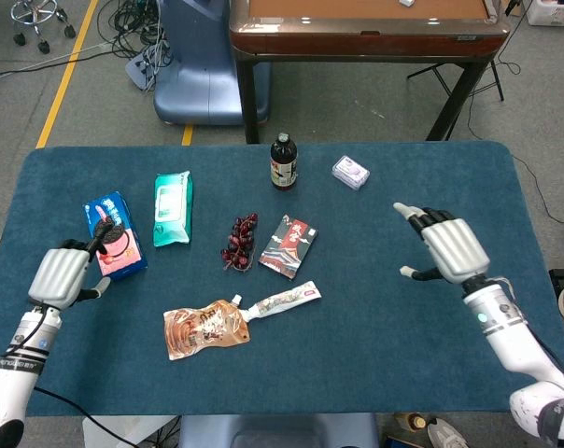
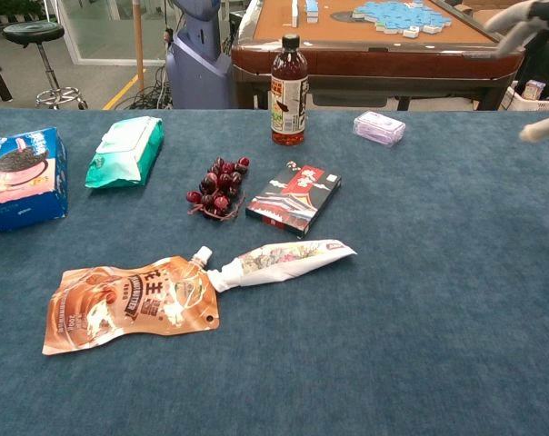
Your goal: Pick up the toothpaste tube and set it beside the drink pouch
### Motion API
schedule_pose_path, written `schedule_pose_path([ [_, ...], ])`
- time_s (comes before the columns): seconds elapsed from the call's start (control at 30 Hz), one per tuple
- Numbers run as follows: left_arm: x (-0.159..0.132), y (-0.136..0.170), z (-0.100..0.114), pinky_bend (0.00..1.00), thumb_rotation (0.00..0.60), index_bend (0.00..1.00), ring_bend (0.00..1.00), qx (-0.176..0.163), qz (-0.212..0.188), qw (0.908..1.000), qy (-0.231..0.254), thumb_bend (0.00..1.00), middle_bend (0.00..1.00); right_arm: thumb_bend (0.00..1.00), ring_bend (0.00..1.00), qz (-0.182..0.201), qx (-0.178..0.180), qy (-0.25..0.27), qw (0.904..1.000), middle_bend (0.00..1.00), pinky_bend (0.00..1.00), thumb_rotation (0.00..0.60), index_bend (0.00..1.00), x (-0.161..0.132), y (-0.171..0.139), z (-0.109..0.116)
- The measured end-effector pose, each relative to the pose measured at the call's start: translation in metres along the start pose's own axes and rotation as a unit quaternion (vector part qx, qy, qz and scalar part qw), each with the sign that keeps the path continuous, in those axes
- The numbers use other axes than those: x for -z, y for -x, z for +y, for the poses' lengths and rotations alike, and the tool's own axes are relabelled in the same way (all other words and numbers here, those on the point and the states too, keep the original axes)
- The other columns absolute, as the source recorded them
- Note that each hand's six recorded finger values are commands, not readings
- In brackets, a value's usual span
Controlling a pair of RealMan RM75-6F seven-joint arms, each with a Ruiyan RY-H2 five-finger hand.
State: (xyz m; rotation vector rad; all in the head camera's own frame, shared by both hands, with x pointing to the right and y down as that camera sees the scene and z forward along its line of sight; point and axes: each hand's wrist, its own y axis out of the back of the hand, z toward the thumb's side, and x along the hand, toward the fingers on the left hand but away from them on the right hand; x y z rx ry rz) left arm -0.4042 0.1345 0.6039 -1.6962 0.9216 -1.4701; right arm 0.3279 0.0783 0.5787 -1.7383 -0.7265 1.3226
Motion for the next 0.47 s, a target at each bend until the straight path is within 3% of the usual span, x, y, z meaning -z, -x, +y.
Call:
schedule_pose_path([
  [0.27, 0.039, 0.051, -0.006, 0.24, 0.6, 0.11, 0.36, -0.056, 0.062, 0.9963, 0.02, 0.26, 0.33, 0.04, 0.34, -0.088, 0.082, 0.011, 0.9927, 0.4, 0.32, 0.6, 0.32, 0.059, -0.072, -0.005],
  [0.47, 0.044, 0.083, -0.01, 0.24, 0.6, 0.12, 0.36, -0.083, 0.076, 0.9934, 0.02, 0.26, 0.33, 0.04, 0.36, -0.128, 0.097, 0.029, 0.9866, 0.44, 0.33, 0.6, 0.37, 0.074, -0.126, -0.023],
])
